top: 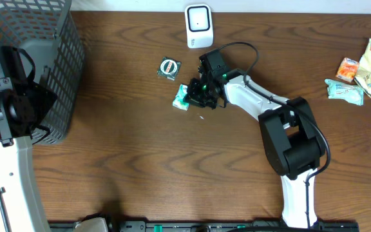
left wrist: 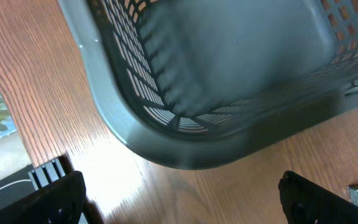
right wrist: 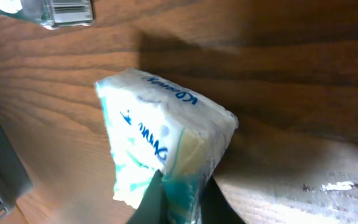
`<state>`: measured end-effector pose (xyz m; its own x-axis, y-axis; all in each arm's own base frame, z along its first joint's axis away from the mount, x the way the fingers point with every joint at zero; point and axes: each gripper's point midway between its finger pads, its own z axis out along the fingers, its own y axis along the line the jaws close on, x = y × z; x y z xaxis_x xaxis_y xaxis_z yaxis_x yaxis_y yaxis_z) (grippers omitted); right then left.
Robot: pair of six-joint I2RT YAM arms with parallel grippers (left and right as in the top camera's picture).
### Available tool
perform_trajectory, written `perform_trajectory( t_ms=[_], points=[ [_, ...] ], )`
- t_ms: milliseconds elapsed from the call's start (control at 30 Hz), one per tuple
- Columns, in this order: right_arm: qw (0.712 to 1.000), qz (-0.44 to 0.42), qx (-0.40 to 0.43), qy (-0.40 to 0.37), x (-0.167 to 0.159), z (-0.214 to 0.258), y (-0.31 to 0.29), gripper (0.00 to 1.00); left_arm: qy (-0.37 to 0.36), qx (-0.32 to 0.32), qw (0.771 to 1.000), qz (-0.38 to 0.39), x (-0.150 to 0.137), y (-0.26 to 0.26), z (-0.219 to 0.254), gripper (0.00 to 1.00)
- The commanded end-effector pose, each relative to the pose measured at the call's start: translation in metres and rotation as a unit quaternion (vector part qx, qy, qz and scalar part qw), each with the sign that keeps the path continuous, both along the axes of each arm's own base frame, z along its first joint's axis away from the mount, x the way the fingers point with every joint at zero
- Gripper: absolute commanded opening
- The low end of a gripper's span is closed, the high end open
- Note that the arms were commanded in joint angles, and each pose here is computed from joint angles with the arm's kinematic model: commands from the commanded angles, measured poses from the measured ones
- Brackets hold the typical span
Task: Scan the item barcode
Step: 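Lift the Kleenex packet and pull it toward the right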
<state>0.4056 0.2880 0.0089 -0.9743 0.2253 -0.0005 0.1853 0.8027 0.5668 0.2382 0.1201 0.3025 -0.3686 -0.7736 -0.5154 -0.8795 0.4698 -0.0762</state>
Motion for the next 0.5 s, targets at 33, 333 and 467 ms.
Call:
perform_trajectory(
  t_ms=[33,333,467],
  points=[
    [0.998,0.061,0.008,0.005,-0.019,-0.009,-0.004,0.01,-0.002,0.003,1.000,0.008,-0.003,0.002,0.001,0.98],
    [0.932,0.211,0.275,-0.104,-0.022,0.120,-0.009,0.01,-0.002,0.003,1.000,0.008,-0.003,0.002,0.001,0.98],
    [0.876,0.272,0.360,-0.170,-0.040,0.172,-0.021,0.01,-0.002,0.003,1.000,0.008,-0.003,0.002,0.001,0.98]
  ],
)
